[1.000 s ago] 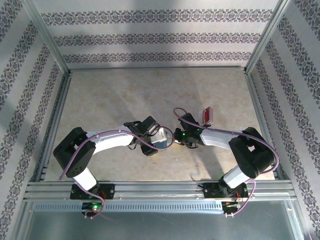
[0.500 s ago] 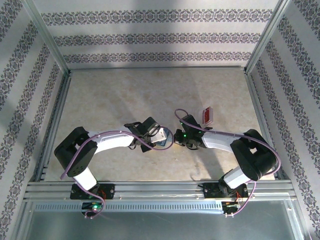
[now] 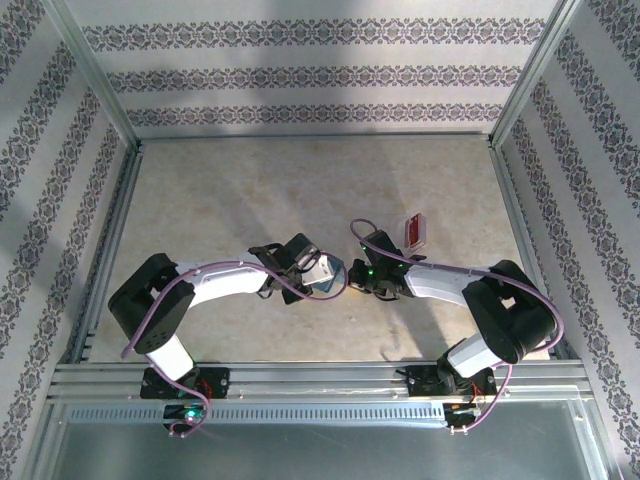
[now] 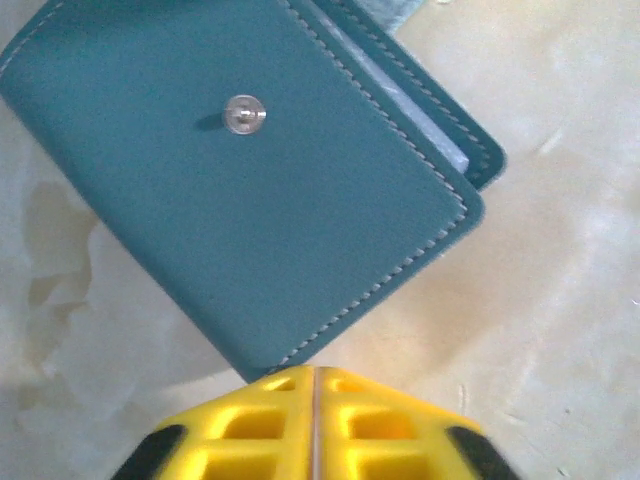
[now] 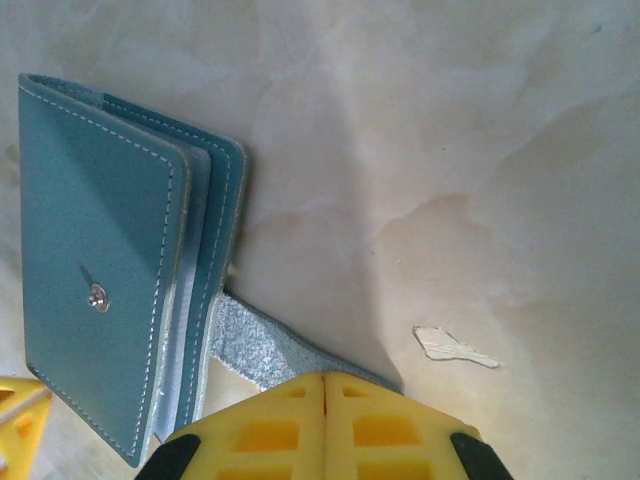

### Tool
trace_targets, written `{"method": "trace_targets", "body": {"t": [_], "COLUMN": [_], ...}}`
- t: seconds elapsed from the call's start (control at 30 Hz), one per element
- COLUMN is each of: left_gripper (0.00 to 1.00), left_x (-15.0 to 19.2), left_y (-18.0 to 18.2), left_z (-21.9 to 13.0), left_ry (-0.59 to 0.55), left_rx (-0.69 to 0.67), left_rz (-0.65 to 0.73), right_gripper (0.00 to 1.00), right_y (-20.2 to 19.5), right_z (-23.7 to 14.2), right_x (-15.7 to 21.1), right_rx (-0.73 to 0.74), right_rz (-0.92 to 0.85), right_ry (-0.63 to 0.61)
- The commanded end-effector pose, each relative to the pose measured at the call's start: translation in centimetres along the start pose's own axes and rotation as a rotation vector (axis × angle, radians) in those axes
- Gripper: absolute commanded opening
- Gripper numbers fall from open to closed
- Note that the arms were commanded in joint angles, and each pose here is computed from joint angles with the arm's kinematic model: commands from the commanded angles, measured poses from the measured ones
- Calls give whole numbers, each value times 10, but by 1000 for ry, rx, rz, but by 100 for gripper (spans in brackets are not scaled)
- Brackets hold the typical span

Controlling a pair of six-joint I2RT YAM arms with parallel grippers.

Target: Put the credit cards into the card holder

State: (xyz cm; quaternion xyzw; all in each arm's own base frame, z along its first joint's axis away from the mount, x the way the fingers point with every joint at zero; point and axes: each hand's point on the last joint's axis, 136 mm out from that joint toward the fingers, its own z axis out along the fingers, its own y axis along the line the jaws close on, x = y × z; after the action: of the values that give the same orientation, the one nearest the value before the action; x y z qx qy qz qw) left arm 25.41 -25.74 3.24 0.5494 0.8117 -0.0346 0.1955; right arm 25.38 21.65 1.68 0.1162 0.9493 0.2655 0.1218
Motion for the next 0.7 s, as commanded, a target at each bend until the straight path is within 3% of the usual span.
{"method": "trace_targets", "body": {"t": [0.0,0.07,0.13,0.3,0.5,0.67], "left_gripper": [44,55,62,65,59,54], "left_x": [-15,-18,-16,-5,-21,-33], "left_y": [3,16,12,-4,-9,-2], "left_z": [-25,-32,-37,-29,-20,-9], "left_ry": [-37,-36,-58,-88,-134,-173], "left_rx": [3,-69,-76,-41,3,-64], "left_rz": [106,217,413,799,845,880], "right_gripper": [0,0,0,0,0,0], "right_y": [-24,-26,-25,-23,-23,-29], "right_z": [1,2,4,8,9,7], "right_x": [12,13,13,12,13,17], "right_rx": [96,102,92,87,76,84], "right_rz": [24,28,34,30,39,43], "right_ry": [47,51,54,59,48,44]}}
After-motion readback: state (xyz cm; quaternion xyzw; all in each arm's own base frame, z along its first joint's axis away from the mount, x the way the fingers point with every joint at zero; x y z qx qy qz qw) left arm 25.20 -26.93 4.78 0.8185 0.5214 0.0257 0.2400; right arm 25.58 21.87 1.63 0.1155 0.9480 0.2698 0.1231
